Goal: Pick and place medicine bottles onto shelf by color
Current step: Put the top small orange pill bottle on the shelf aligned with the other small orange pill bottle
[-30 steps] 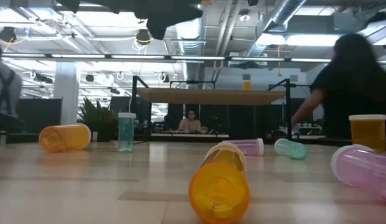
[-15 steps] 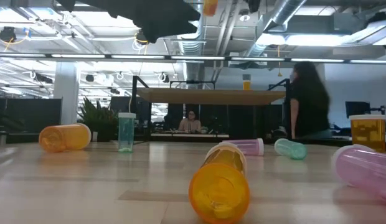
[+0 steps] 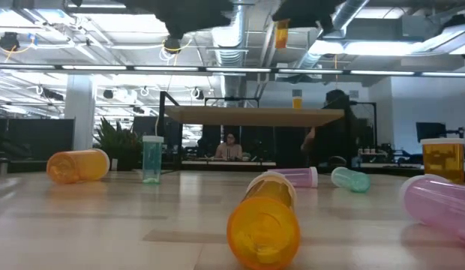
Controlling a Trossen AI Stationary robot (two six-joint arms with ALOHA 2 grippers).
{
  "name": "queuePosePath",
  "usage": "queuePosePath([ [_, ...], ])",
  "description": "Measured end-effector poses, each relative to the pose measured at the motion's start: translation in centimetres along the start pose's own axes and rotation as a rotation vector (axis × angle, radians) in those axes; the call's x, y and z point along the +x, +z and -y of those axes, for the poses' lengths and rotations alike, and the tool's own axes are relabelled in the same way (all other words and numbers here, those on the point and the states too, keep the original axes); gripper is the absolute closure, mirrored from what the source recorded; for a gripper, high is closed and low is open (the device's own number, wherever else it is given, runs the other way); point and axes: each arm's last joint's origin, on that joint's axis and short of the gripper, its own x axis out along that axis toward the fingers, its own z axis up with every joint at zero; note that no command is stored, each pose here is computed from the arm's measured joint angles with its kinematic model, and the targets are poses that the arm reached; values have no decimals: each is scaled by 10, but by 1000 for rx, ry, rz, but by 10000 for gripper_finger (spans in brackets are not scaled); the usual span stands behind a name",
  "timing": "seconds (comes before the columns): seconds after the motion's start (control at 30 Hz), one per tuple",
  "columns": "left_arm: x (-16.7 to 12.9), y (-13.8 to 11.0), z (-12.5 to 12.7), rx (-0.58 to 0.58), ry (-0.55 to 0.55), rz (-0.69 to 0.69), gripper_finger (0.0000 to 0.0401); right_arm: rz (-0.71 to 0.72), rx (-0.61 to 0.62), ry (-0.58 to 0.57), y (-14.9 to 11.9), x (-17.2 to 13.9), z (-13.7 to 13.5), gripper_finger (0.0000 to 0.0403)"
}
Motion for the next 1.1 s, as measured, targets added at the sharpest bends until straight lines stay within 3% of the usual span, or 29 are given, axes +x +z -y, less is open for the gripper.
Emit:
queuePosePath([
  [0.2, -12, -14, -8, -52, -11, 136, 179, -42, 0, -55, -4, -5, 17, 265],
  [0.33, -21, -21, -14, -89, -8, 150, 179, -57, 19, -85, -26, -6, 28, 262],
  [0.67, -27, -16, -15, -105, -26, 170, 179, 118, 135, -205, -58, -21, 68, 262],
  [0.9, -27, -14, -17, -117, -21, 199, 179, 84, 144, -322, -65, -6, 92, 255],
  [1.1, -27, -14, -17, -118, -21, 199, 179, 38, 149, -336, -73, 10, 105, 257],
])
